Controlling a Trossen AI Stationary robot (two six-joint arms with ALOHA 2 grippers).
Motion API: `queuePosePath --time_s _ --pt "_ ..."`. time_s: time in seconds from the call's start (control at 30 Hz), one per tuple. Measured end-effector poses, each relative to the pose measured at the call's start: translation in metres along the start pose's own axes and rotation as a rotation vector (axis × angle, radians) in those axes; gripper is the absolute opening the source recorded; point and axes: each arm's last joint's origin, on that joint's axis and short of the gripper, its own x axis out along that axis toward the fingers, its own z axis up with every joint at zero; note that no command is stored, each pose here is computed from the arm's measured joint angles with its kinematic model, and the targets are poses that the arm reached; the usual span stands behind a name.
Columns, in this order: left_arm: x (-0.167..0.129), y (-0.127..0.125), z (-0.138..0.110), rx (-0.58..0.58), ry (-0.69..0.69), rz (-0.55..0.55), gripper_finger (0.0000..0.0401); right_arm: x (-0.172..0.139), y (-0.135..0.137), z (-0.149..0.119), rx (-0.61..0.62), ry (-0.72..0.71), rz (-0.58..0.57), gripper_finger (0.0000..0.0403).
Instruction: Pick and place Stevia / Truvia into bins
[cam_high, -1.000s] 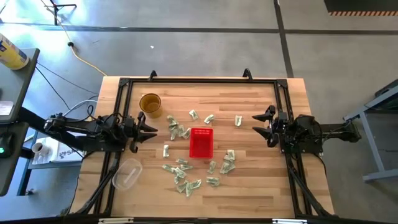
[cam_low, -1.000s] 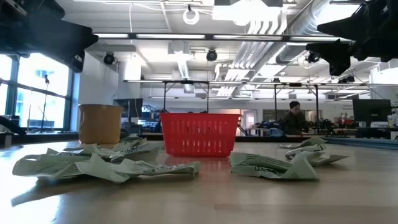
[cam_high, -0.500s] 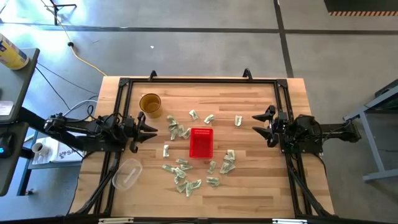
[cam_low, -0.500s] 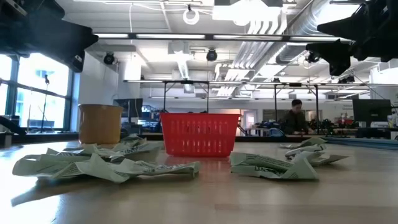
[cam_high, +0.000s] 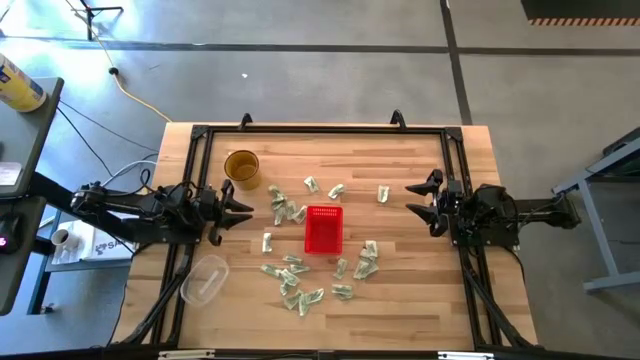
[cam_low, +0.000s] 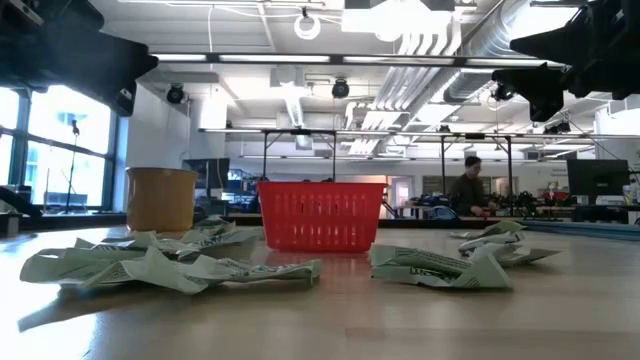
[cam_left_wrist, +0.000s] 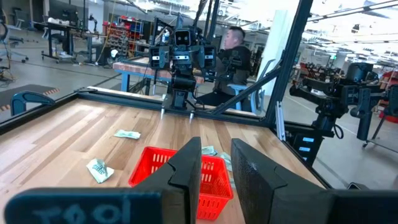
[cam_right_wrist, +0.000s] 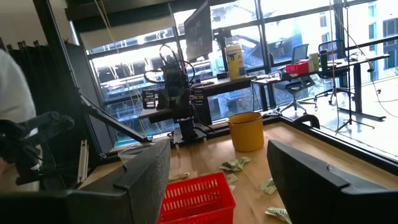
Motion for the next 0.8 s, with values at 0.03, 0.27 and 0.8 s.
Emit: queuePosePath --time_s 0.03,0.27,0.8 --pt "0.0 0.0 0.0 0.0 0.0 0.0 0.0124 0.0 0.0 0.0 0.0 0.0 0.0 0.0259" --pt "0.0 0.0 0.001 -0.031 -0.007 -0.002 0.0124 0.0 0.0 0.0 0.0 0.0 0.0 0.0259" --pt "-0.002 0.006 0.013 -1.005 -0.268 0.177 0.0124 0.0 0.0 0.0 0.0 0.0 0.0 0.0259"
